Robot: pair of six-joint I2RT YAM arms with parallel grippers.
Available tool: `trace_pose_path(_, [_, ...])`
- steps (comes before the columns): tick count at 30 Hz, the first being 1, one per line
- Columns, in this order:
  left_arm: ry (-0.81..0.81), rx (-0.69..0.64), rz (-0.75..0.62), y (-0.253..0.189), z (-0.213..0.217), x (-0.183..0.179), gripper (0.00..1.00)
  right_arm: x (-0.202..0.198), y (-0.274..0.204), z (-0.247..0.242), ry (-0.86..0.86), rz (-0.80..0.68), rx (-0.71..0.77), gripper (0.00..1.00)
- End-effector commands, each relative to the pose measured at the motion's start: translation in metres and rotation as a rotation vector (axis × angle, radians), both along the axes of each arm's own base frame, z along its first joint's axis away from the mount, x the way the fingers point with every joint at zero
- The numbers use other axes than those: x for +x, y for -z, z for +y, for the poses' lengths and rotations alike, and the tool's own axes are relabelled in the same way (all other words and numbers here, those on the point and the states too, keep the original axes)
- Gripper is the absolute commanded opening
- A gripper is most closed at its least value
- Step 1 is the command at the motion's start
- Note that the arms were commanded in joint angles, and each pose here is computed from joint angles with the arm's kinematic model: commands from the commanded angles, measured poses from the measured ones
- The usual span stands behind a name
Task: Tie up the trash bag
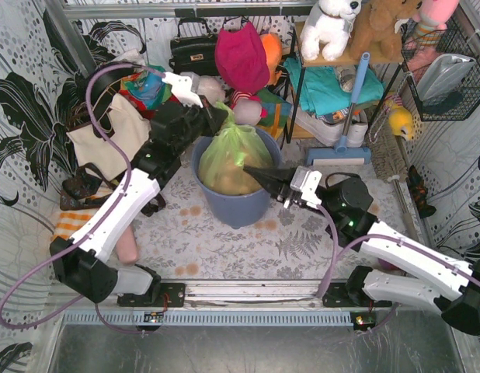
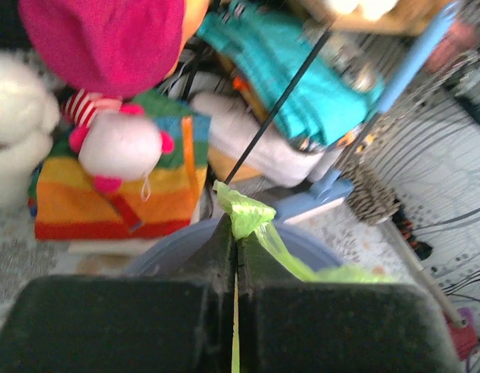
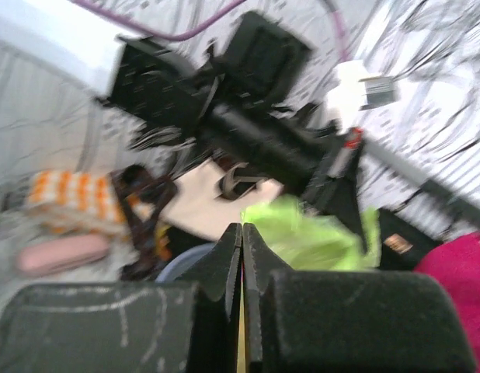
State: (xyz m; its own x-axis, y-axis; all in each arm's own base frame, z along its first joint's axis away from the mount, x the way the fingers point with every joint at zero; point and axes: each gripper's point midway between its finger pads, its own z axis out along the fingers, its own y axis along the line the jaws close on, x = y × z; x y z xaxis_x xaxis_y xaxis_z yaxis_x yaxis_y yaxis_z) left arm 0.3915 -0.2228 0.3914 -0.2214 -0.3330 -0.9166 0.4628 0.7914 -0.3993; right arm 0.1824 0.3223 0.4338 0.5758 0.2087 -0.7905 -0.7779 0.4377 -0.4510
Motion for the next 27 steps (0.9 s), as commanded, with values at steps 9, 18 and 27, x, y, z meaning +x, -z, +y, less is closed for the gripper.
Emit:
trace_pose_path(9, [-0.09,0.048,0.085,0.054,0.004,0.034,0.0,-0.048,0.066,-0.008,-0.221,0.261,-0.1,0.0])
trace_pose_path(18, [-0.006,0.029,0.101,0.049,-0.007,0.021,0.0,0.033,0.033,-0.02,0.206,0.113,-0.008,0.44])
trace_pose_path(27, [0.001,0.022,0.106,0.049,-0.005,0.011,0.0,0.087,0.014,-0.014,0.43,0.046,0.149,0.49])
